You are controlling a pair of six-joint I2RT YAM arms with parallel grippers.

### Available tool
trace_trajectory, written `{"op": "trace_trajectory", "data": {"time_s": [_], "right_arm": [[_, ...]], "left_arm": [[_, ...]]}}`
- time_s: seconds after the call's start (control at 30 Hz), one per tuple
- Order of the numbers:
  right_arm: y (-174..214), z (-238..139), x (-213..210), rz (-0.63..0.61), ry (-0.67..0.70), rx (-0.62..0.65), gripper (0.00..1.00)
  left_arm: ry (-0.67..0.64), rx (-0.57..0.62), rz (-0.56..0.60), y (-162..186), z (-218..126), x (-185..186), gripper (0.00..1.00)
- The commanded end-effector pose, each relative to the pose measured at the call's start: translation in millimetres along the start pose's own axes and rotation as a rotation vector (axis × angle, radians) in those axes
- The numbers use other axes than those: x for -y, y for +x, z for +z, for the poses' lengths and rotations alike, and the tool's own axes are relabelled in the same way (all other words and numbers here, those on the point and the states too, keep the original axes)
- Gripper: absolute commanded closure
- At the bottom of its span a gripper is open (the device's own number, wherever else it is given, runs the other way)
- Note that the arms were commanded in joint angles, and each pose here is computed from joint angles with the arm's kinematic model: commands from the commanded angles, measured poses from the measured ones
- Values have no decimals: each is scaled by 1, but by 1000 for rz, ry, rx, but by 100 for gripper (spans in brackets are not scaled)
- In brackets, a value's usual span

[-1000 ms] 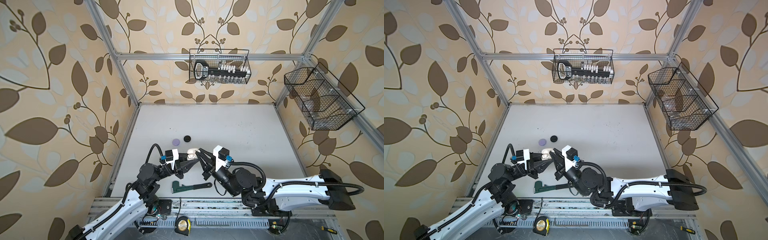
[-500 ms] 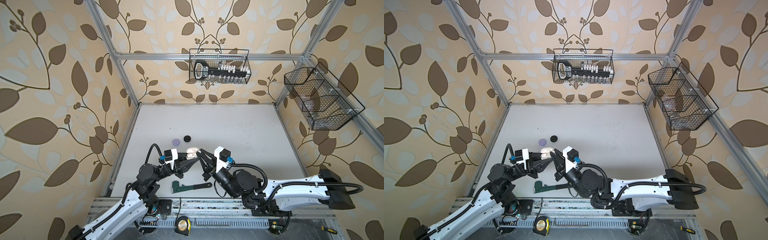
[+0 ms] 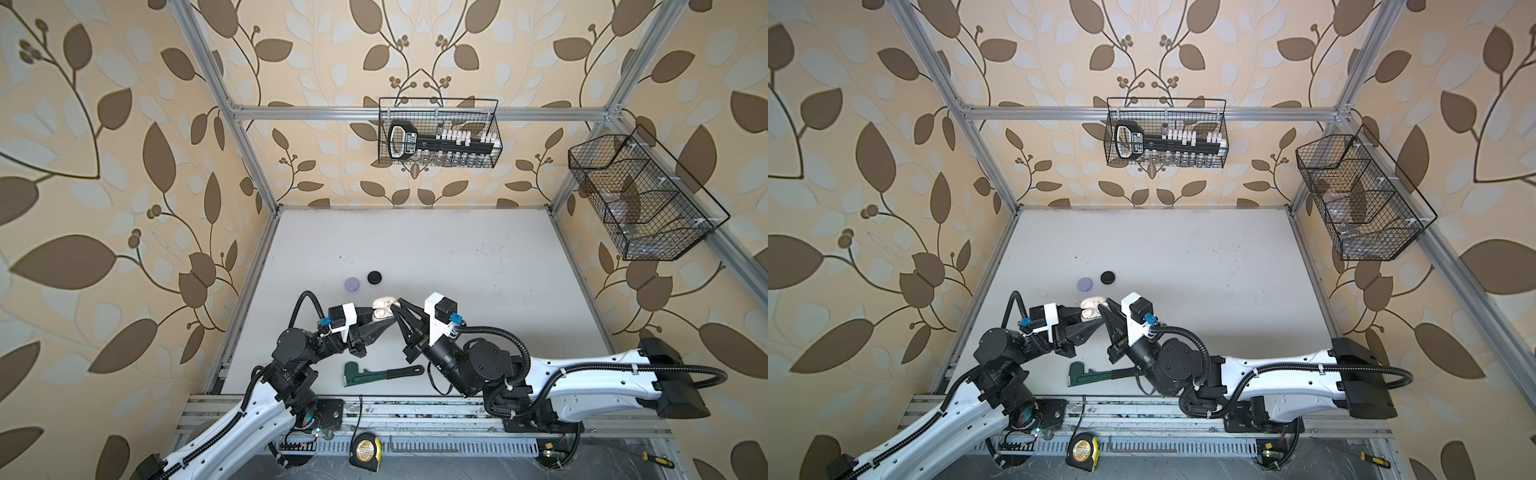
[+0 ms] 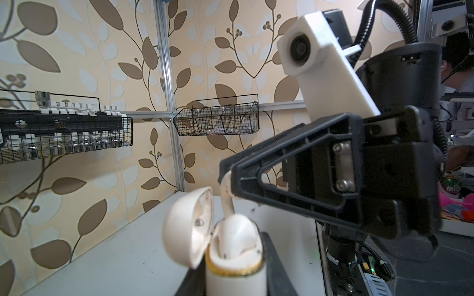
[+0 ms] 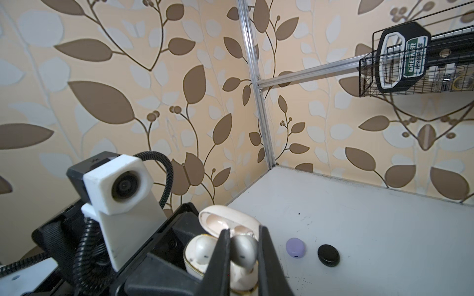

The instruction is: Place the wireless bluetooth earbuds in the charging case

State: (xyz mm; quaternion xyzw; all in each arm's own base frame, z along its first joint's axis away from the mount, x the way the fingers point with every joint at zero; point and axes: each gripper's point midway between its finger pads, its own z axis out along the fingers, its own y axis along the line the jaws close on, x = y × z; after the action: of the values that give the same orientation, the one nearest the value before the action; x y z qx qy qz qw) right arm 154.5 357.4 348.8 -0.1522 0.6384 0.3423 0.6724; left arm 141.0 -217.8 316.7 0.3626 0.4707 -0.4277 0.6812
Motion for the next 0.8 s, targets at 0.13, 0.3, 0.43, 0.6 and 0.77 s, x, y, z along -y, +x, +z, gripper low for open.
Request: {"op": "trace_trajectory", "data": {"time_s": [0.13, 0.3, 0.43, 0.6, 0.77], "right_arm": [[34, -1, -12, -74, -13, -95, 92], [38, -3, -7, -79, 18, -88, 93], [40, -3, -8, -88, 24, -88, 93], [41, 2, -13, -112, 25, -108, 93], [41, 6, -16, -119, 29, -126, 92]], "left_arm": [[-66, 105, 127, -40, 1, -10, 100], [-95, 115, 118, -42, -1, -14, 100], [-113, 120, 108, -44, -2, -17, 100], [-103, 111, 111, -44, -1, -15, 100], [-91, 104, 118, -42, -1, -13, 100]]}}
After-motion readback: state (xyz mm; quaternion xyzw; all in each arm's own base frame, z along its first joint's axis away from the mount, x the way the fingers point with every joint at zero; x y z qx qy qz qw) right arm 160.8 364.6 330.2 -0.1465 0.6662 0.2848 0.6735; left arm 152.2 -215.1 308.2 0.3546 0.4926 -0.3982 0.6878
